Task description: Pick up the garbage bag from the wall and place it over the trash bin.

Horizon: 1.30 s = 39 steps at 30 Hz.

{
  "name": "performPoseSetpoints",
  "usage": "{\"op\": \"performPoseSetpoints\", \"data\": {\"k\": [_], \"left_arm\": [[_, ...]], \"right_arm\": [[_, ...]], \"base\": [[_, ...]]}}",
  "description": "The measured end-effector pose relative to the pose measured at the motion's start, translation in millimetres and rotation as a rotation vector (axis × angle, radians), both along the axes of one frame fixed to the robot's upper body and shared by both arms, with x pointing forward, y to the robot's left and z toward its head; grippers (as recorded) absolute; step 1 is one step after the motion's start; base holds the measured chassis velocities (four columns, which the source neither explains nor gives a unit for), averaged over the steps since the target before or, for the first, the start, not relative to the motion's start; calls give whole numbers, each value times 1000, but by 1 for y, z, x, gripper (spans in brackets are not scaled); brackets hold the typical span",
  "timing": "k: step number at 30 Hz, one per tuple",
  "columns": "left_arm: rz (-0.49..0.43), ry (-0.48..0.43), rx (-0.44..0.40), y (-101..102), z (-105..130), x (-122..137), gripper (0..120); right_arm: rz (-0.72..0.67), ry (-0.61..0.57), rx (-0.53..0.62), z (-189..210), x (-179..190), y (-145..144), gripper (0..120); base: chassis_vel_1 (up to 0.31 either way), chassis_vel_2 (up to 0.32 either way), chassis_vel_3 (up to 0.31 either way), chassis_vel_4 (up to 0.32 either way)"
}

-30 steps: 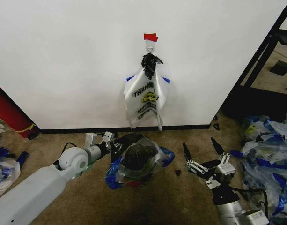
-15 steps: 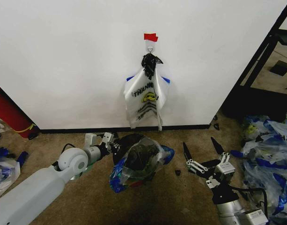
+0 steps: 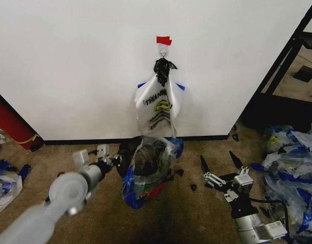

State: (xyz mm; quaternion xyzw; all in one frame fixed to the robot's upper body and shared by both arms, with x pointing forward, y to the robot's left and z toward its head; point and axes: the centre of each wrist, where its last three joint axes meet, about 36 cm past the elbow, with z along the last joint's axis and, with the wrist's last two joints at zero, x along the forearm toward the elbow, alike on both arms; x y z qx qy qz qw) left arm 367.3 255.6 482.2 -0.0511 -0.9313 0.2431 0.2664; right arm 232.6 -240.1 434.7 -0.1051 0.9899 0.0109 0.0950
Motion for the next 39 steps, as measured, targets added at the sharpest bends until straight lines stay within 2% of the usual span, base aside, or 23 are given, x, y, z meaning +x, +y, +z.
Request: {"op": "performPoseSetpoints", "data": {"k": [1, 5, 12, 17, 26, 39], "left_arm": [[67, -2, -14, -9, -4, -10, 2], [166, -18, -30, -26, -11, -27, 2], [267, -37, -34, -48, -30, -47, 2], [302, -39, -21, -56, -45, -47, 2], [355, -63, -56, -65, -74, -36, 2], [361, -58, -39, -66, -93, -32, 2]], "right_arm": [[-3, 5, -1, -1, 0, 0, 100], [-9, 12, 1, -3, -1, 0, 100], [-14, 18, 4, -4, -2, 1, 100], [-13, 26, 3, -7, -3, 1, 100], [-10, 28, 3, -8, -1, 2, 100], [-8, 33, 4, -9, 0, 2, 100]], "base": [[0, 0, 0, 0], [0, 0, 0, 0], [0, 0, 0, 0], [0, 0, 0, 0], [0, 0, 0, 0], [0, 0, 0, 0]]}}
